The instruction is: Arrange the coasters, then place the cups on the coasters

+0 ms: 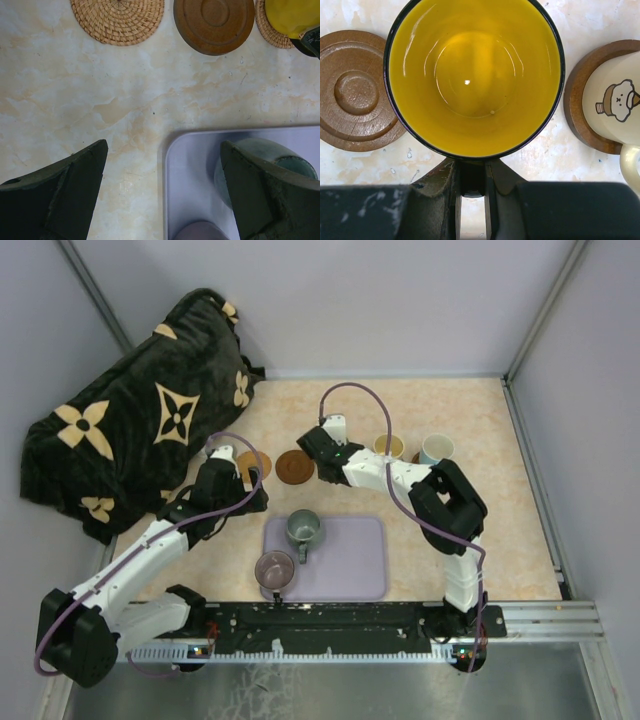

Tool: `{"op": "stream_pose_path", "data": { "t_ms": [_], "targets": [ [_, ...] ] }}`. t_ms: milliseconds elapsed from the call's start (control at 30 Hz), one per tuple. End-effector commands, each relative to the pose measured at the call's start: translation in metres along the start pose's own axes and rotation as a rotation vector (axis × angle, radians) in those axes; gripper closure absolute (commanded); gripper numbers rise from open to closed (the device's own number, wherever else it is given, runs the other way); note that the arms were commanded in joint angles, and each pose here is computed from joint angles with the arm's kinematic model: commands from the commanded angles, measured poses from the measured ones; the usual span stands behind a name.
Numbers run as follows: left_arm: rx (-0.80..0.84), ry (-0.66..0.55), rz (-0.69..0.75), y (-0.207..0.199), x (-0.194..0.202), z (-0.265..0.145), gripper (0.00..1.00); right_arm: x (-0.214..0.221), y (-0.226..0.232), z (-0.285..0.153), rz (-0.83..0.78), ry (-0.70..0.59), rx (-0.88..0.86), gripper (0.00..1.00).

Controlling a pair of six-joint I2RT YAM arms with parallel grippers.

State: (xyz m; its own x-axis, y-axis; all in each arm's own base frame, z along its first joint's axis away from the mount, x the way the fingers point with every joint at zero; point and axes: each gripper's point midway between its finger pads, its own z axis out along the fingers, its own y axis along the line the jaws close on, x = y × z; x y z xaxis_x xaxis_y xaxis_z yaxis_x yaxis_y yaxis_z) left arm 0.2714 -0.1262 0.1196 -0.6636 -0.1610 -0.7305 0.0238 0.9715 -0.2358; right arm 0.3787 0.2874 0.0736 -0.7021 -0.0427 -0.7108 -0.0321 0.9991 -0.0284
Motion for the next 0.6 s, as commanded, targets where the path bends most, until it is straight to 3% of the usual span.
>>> {"op": "stream_pose_path", "data": {
  "t_ms": [0, 567],
  "targets": [
    [-0.003, -0.029, -0.015, -0.002, -0.01, 0.0, 0.01, -0.039, 0.001, -0.005, 0.111, -0.118, -0.002, 1.0],
    [-0.011, -0.022, -0.015, -0.001, -0.009, 0.001, 0.01, -0.019, -0.016, -0.011, 0.143, -0.095, 0.026, 1.0]
  ]
}}
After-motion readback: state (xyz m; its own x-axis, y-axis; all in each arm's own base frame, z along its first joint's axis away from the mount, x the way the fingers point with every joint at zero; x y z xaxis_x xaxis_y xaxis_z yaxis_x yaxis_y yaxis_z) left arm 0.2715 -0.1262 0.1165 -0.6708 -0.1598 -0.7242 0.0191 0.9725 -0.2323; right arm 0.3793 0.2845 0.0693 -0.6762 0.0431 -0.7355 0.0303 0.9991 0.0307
